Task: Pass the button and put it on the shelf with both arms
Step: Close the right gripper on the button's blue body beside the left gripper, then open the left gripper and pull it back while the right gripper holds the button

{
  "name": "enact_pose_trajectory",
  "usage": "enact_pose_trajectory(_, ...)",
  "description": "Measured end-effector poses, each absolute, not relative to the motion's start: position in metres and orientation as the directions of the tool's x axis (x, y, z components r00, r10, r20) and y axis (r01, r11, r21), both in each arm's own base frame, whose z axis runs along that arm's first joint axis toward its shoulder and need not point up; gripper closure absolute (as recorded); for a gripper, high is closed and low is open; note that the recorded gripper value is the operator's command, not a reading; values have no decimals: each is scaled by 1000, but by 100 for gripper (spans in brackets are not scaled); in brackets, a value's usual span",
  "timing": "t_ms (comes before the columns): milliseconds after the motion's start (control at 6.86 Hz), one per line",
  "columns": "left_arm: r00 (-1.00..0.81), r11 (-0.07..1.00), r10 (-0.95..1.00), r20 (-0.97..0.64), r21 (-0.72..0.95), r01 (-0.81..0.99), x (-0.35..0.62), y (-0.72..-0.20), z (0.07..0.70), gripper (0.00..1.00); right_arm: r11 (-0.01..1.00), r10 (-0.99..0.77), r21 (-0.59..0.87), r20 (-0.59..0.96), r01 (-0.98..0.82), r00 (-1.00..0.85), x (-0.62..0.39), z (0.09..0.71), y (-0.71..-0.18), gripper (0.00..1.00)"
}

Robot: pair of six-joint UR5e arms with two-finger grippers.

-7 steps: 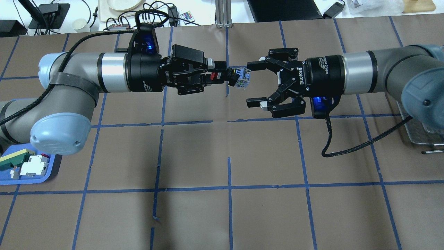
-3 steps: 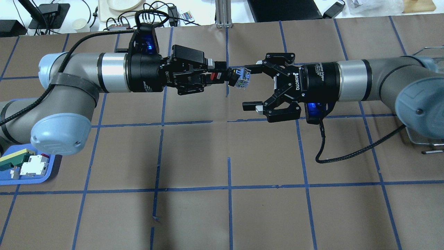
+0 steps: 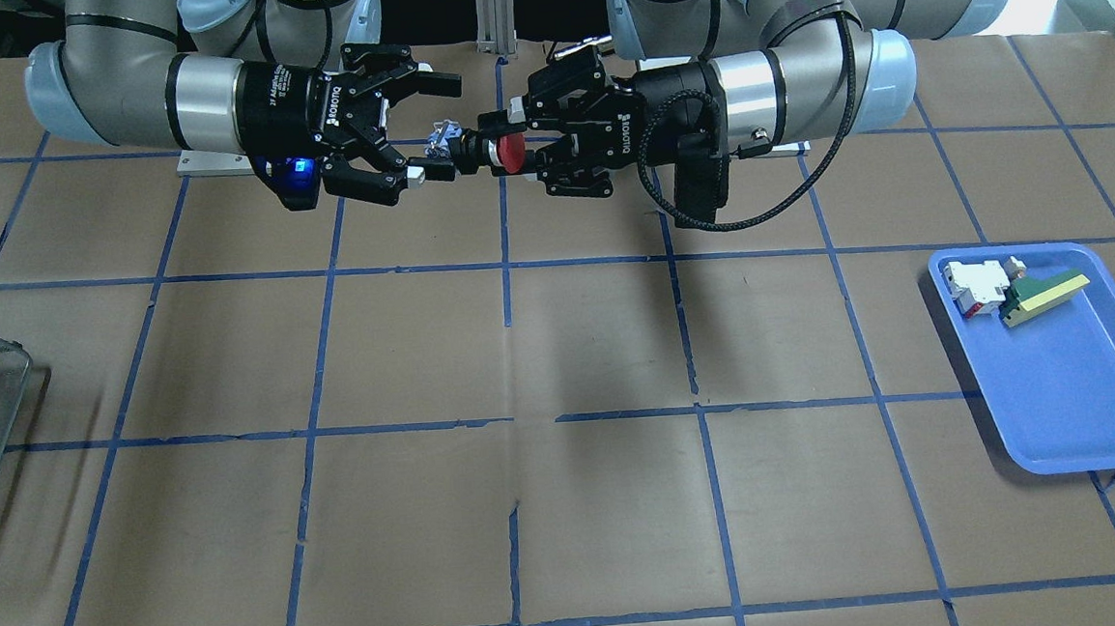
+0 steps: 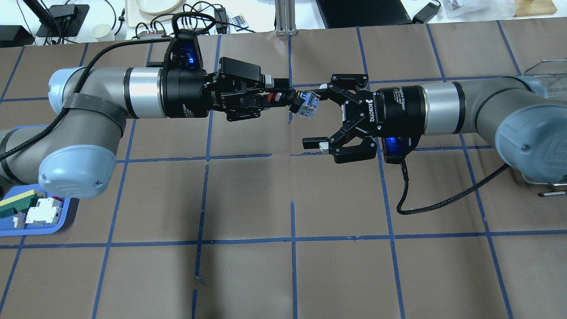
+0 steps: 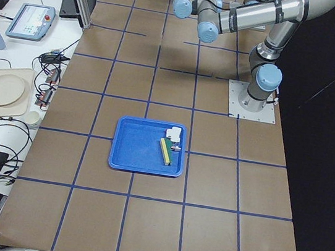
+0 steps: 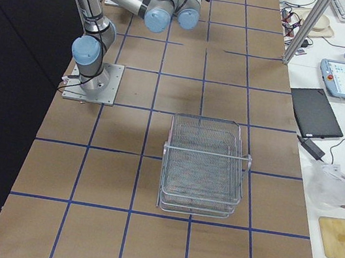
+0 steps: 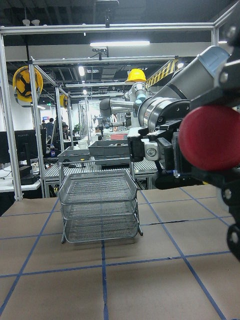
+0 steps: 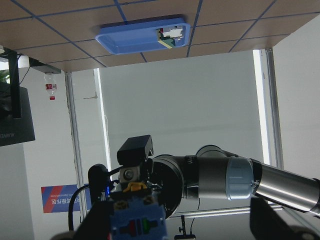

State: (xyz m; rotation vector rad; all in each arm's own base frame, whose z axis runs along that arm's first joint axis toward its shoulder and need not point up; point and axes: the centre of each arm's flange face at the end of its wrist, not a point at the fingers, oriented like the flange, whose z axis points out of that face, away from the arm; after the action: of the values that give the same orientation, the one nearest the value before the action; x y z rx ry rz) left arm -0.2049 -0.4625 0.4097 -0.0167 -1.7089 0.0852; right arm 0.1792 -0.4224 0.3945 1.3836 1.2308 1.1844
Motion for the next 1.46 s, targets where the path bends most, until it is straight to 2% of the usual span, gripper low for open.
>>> enact_pose_trajectory(291,-140,997,59,988,-65,-38,-205,-462,410,76,-90,995,988,86,124,41,179,396,-424,1)
enact_pose_trajectory(437,-140,997,60,988,-66,-38,-205,-462,410,76,-91,995,988,87,124,42,179,396,-425,16)
enact_pose_trajectory(583,-139,997,60,988,-66,-38,-205,-462,410,76,-92,995,988,87,124,42,179,396,-425,51)
enact_pose_trajectory(728,-139,997,61,988,-67,-38,-205,-462,410,76,-91,995,988,86,123,43,179,396,-425,71)
enact_pose_trajectory(874,-140,997,61,988,-67,-38,-205,-462,410,75,-90,995,989,85,115,49,179,397,-425,80)
enact_pose_trajectory(1020,-140,997,60,988,-66,-38,-205,-462,410,66,-88,995,991,82,100,60,178,399,-427,86)
enact_pose_trajectory(1166,-141,997,57,988,-63,-39,-205,-462,410,62,-85,994,992,79,90,69,177,400,-428,93)
enact_pose_trajectory(1457,-141,998,38,989,-45,-41,-205,-463,410,64,-82,994,994,76,70,83,177,403,-430,96)
